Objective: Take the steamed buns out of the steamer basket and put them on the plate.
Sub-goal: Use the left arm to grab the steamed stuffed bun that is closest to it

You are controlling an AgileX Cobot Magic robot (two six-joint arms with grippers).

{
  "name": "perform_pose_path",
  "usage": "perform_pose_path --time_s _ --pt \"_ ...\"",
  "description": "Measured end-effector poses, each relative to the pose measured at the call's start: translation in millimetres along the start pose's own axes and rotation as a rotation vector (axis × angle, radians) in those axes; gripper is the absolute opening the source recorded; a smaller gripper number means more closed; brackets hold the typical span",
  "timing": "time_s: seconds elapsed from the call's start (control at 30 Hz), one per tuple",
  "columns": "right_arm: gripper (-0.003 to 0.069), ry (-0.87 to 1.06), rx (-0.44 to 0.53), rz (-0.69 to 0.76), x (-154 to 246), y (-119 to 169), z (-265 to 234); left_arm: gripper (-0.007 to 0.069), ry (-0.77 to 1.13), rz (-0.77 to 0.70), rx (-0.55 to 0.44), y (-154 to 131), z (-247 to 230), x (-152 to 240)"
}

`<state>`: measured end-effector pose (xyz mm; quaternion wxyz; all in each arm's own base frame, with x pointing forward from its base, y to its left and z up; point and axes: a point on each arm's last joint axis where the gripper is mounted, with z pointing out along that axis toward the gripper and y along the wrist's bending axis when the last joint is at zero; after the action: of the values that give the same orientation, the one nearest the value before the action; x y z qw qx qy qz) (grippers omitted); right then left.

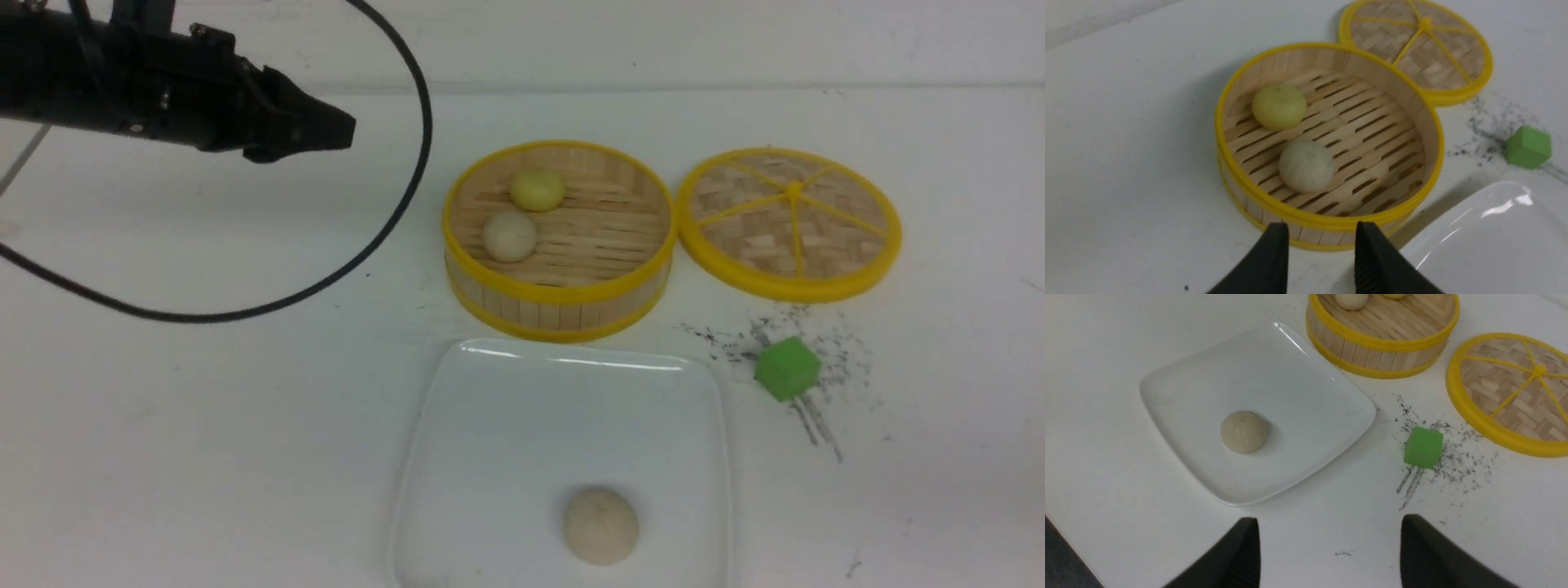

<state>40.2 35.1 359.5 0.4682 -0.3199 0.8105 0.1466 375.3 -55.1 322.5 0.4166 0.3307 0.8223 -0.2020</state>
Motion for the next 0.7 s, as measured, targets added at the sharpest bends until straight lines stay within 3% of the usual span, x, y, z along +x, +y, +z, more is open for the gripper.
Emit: perform_pose_path --time_s 0.17,0.33,0.7 --pt "0.0459 0.026 -0.004 0.0 2.4 0.3 0.0 0.0288 0.071 0.147 0.018 -12.9 42.1 -13.5" --pt "0.0459 0.042 -0.006 0.0 3.9 0.6 -0.1 0.0289 0.067 0.175 -0.004 -19.4 78.5 -13.9" --pt "0.0459 0.063 -0.01 0.0 5.7 0.9 -0.2 0.0291 0.112 0.157 -0.036 8.5 131.4 1.9"
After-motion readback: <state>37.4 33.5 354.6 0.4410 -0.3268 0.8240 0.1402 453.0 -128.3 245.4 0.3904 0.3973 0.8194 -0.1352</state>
